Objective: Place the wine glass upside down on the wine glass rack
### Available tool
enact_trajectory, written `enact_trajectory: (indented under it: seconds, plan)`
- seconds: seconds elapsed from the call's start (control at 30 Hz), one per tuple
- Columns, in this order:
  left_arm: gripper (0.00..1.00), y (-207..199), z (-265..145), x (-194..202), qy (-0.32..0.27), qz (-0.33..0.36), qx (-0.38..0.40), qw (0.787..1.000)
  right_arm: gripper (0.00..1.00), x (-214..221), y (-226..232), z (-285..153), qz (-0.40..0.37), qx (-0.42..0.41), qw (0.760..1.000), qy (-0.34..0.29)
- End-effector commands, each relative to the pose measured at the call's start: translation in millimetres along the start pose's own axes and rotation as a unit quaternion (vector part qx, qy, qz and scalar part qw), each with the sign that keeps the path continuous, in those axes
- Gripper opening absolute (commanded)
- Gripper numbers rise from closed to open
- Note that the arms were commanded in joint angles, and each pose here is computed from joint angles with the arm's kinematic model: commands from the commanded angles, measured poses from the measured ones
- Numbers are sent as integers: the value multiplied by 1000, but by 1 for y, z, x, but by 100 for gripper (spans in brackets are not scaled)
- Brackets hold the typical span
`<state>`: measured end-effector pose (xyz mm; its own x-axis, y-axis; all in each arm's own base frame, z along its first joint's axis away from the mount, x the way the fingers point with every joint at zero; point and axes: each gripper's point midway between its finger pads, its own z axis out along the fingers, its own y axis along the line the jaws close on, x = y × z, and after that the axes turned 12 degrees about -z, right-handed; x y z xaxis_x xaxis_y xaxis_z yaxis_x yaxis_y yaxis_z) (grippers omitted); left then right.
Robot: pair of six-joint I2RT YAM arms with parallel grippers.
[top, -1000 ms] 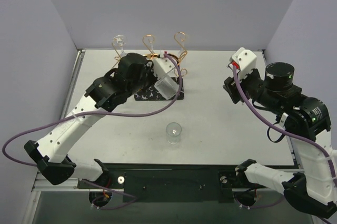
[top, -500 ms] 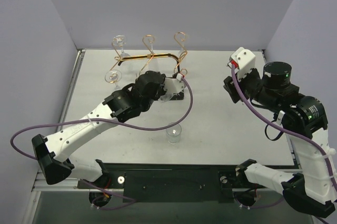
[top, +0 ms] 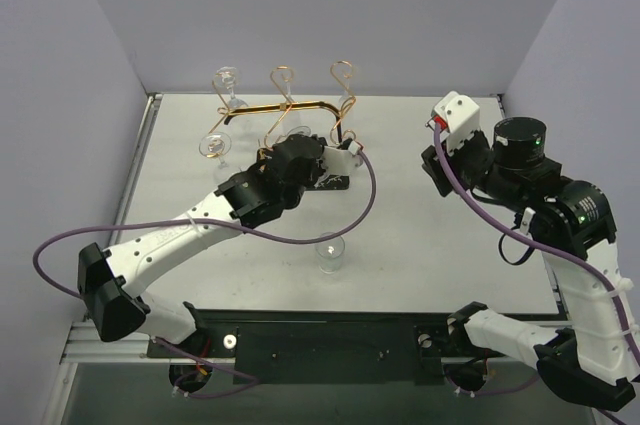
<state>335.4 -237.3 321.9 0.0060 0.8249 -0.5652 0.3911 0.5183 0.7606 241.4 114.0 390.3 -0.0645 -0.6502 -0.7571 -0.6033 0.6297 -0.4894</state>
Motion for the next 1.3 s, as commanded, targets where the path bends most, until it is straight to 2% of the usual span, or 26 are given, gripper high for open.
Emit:
enact_trajectory:
  seconds: [0.0, 0.87, 1.27]
  plan:
    - [0, 28, 4, -22, -34, -38, -52, 997, 48, -4, -2, 0, 3, 5, 1000, -14]
    - [0, 57, 43, 22, 11, -58, -66, 996, 48, 0, 1, -1, 1, 4, 1000, -13]
    - [0, 58, 39, 35, 23, -58, -67, 996, 48, 1, 2, -1, 1, 4, 1000, -14]
